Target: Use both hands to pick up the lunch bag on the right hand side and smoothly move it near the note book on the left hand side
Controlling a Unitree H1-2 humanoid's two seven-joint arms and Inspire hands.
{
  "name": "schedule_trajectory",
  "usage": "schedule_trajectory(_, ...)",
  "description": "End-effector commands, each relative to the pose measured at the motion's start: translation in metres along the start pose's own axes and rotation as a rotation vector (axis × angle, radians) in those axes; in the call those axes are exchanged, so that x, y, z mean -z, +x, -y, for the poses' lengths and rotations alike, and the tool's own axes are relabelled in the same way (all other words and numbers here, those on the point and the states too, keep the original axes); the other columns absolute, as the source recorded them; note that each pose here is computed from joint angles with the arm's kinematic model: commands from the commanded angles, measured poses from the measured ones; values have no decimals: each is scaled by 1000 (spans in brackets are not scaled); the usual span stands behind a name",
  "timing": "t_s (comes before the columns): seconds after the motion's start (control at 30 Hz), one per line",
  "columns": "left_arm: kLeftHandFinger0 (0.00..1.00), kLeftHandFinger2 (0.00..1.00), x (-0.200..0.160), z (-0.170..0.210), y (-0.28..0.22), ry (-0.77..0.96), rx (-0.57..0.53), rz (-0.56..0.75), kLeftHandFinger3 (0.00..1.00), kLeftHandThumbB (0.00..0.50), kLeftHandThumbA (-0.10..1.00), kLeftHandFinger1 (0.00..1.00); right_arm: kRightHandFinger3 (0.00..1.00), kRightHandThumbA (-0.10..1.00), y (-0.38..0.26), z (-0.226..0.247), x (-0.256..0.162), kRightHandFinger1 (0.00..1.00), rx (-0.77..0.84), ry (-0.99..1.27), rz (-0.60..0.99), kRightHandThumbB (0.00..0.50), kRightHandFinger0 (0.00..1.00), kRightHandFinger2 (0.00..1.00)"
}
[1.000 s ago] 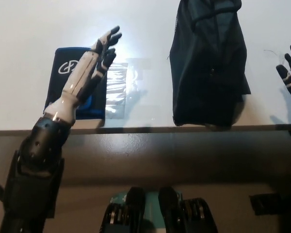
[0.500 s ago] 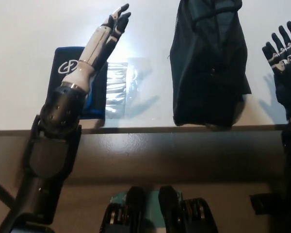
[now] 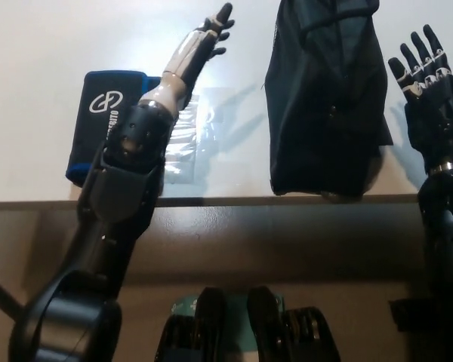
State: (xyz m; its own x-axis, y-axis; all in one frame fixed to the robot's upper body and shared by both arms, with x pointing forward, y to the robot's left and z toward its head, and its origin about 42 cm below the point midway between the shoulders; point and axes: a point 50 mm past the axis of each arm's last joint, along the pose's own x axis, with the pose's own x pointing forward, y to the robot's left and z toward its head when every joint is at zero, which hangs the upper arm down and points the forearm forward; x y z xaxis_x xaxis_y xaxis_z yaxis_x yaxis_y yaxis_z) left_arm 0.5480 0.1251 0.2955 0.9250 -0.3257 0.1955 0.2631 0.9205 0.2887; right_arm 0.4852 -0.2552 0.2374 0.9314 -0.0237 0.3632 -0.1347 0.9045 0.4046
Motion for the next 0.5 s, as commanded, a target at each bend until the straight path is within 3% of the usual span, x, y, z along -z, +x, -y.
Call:
schedule_trajectory(0.0,1000,1000,-28,6,19,1,2,72,1000,300,1000,1000,1000,1000,20,-14,-22,1000,-34,28,80,200,1000,1000)
schedule_trajectory(0.27,1000,1000,-13,21,22,-77,22,5,1000,318,1000,1000,1000,1000,33,-27,-8,1000,-38,31,41,202,1000,1000)
schedule_trajectory(0.47,1000,1000,-9,34,19,-64,44,13,1000,291,1000,1000,1000,1000,41,-35,7,1000,-33,81,-2,224,1000,1000)
